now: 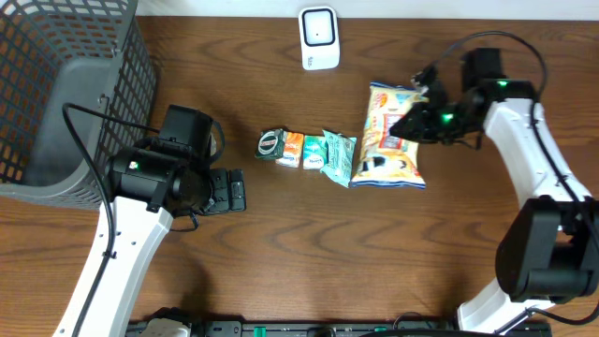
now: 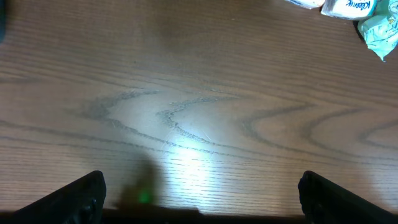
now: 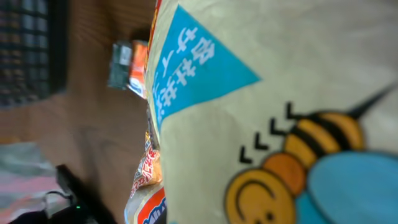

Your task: Scan the item barcode

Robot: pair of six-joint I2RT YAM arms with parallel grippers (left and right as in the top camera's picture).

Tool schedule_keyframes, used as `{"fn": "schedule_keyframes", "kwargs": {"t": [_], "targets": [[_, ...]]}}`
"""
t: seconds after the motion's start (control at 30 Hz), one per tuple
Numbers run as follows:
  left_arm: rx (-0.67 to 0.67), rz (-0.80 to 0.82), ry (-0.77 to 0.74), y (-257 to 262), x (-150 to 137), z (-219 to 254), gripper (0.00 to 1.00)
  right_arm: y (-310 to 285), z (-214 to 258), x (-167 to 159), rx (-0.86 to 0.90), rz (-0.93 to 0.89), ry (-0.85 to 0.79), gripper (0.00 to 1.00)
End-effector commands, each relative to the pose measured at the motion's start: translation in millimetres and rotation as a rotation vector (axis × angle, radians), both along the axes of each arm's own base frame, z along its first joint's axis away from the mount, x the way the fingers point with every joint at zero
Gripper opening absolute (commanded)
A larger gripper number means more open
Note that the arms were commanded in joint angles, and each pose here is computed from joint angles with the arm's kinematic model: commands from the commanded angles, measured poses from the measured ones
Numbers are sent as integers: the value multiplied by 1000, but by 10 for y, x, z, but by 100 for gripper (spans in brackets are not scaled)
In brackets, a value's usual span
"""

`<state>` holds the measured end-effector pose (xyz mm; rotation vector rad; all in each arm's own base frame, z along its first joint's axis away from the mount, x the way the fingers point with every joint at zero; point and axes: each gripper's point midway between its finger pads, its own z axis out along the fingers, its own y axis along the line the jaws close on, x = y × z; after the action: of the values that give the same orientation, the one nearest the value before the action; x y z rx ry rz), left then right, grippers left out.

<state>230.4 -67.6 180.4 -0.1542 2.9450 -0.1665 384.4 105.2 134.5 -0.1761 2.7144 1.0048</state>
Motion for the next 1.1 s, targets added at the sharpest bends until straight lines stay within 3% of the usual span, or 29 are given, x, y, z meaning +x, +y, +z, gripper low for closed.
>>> {"fn": "schedule_keyframes", "kwargs": {"t": [0.0,0.1,0.2,0.33,0.4,0.5,0.73,0.8,0.83,0.87,0.93,1.07], "targets": [[-7,11,13,-3,-14,-22,98,-53,-36,-86,95,22,-8,1],[-7,11,14,-2,-14,-22,98,-118,-254,-169,77,4,22,1],[-7,11,14,-2,-14,-22,98,-283,-610,-237,-48,-37,53,1],[-7,11,14,-2,-14,-22,98,-656,-948,-268,-271,-208,145,41],[-7,11,13,-3,-14,-22,98,-712,-868,-205,-298,-218,131,50],[-7,11,14,-2,-14,-22,98,-788,-644,-103,-334,-240,128,55],[-7,11,14,-2,-14,-22,98,-742,-22,-9,-388,-218,116,54],[-7,11,14,-2,-14,-22,98,-618,21,-37,-399,-183,115,44],[-7,11,14,-2,-14,-22,98,-535,17,-60,-400,-161,115,35],[-7,11,13,-3,-14,-22,98,-453,6,-83,-404,-137,115,17],[-7,11,14,-2,-14,-22,98,-309,-58,-141,-431,-92,116,3],[-7,11,14,-2,-14,-22,98,-234,-289,-268,-553,-36,121,1]]}}
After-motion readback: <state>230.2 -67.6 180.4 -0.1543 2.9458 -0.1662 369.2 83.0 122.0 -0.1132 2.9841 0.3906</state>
